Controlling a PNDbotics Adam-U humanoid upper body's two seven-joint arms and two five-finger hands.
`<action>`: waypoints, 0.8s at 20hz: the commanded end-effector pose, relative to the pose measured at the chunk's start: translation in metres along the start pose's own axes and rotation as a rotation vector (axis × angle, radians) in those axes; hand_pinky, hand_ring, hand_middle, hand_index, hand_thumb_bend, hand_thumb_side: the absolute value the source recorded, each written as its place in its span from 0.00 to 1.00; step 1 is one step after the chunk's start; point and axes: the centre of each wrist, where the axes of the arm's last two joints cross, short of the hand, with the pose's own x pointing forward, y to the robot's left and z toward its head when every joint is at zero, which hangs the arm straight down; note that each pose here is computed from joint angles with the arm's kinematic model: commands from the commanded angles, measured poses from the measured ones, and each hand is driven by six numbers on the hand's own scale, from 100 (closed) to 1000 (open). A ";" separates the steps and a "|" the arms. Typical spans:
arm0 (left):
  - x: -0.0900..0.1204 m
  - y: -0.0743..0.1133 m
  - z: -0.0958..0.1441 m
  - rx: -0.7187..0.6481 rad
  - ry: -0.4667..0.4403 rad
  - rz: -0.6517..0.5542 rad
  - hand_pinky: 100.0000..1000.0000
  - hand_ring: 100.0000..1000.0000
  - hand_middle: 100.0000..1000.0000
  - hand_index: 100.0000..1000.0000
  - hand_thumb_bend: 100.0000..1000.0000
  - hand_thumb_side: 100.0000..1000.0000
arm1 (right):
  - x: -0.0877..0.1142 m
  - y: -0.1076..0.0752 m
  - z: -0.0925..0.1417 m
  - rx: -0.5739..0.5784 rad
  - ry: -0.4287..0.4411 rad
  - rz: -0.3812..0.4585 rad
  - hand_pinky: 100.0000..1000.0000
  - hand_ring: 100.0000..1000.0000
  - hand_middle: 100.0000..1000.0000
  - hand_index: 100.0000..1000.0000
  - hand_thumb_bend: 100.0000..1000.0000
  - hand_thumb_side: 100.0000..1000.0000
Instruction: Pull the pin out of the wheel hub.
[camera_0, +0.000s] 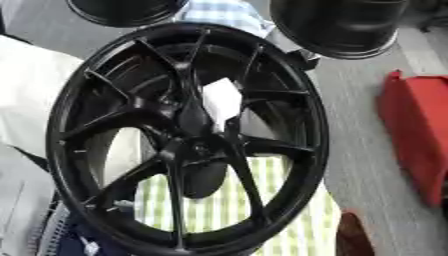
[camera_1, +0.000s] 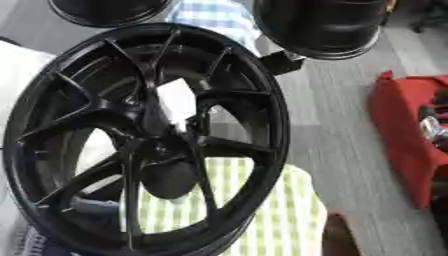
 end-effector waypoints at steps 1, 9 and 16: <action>0.006 0.011 -0.007 0.008 -0.038 -0.032 0.77 0.89 0.52 0.68 0.56 0.45 | 0.042 -0.028 -0.025 0.055 -0.141 0.155 0.73 0.72 0.67 0.76 0.34 0.20; 0.003 0.020 -0.009 0.022 -0.036 -0.060 0.77 0.89 0.52 0.68 0.56 0.45 | 0.119 -0.057 -0.065 0.224 -0.389 0.432 0.78 0.74 0.68 0.77 0.47 0.25; 0.000 0.025 -0.008 0.022 -0.025 -0.090 0.77 0.89 0.52 0.68 0.55 0.45 | 0.161 -0.051 -0.096 0.445 -0.534 0.551 0.81 0.76 0.71 0.78 0.45 0.28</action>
